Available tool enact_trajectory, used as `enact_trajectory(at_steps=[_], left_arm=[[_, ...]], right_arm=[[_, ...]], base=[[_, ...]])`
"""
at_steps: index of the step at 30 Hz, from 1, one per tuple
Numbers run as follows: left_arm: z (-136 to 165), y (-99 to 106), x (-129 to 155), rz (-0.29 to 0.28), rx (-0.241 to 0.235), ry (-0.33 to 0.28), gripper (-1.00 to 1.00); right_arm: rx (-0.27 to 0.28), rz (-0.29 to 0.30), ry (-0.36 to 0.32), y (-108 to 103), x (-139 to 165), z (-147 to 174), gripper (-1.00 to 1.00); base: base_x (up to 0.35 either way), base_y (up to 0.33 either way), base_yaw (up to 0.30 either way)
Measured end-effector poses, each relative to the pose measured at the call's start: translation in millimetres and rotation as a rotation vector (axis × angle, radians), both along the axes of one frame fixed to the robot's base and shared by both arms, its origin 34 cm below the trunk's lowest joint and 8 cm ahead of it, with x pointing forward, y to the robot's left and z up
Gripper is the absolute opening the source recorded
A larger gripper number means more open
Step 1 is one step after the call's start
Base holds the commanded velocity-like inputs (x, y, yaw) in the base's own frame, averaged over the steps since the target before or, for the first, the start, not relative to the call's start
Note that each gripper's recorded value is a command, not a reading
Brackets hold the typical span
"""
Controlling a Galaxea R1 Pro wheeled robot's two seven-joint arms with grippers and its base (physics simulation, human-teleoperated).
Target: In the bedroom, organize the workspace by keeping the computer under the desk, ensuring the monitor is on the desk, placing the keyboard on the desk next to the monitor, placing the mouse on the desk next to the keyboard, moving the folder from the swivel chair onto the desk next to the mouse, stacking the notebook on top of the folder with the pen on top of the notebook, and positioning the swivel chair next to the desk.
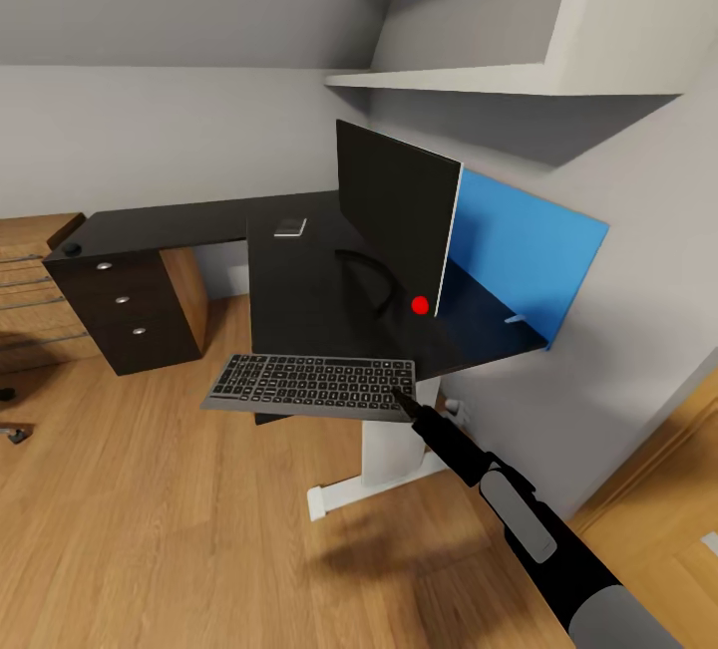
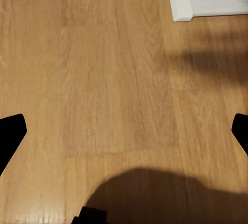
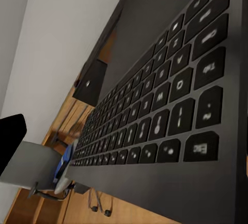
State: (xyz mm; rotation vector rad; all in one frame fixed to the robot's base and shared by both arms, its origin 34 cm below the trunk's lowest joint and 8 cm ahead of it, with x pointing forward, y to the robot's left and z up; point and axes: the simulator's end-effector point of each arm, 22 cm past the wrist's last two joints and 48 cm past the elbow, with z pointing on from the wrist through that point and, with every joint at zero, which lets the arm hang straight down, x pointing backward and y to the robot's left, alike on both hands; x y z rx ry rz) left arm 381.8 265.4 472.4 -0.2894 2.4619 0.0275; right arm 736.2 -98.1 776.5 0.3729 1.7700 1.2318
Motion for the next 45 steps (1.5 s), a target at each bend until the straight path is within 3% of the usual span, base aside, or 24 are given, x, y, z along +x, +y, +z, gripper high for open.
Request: enact_trajectory(at_steps=[10, 29, 45], left_arm=[[-0.4, 0.3, -0.6, 0.000, 0.000, 0.001, 1.00], [-0.5, 0.2, -0.8, -0.001, 0.000, 0.001, 1.00], [-0.5, 0.3, -1.1, -0.001, 0.001, 0.002, 1.00]], right_arm=[[0.000, -0.001, 0.001, -0.3, 0.0, -0.6, 1.00], [-0.001, -0.003, 0.003, 0.0, 0.0, -1.7, 1.00], [-0.001, -0.004, 0.002, -0.2, 0.3, -1.2, 1.00]], base=[[-0.015, 0.000, 0.000], [-0.181, 0.000, 0.000], [-0.011, 0.000, 0.000]])
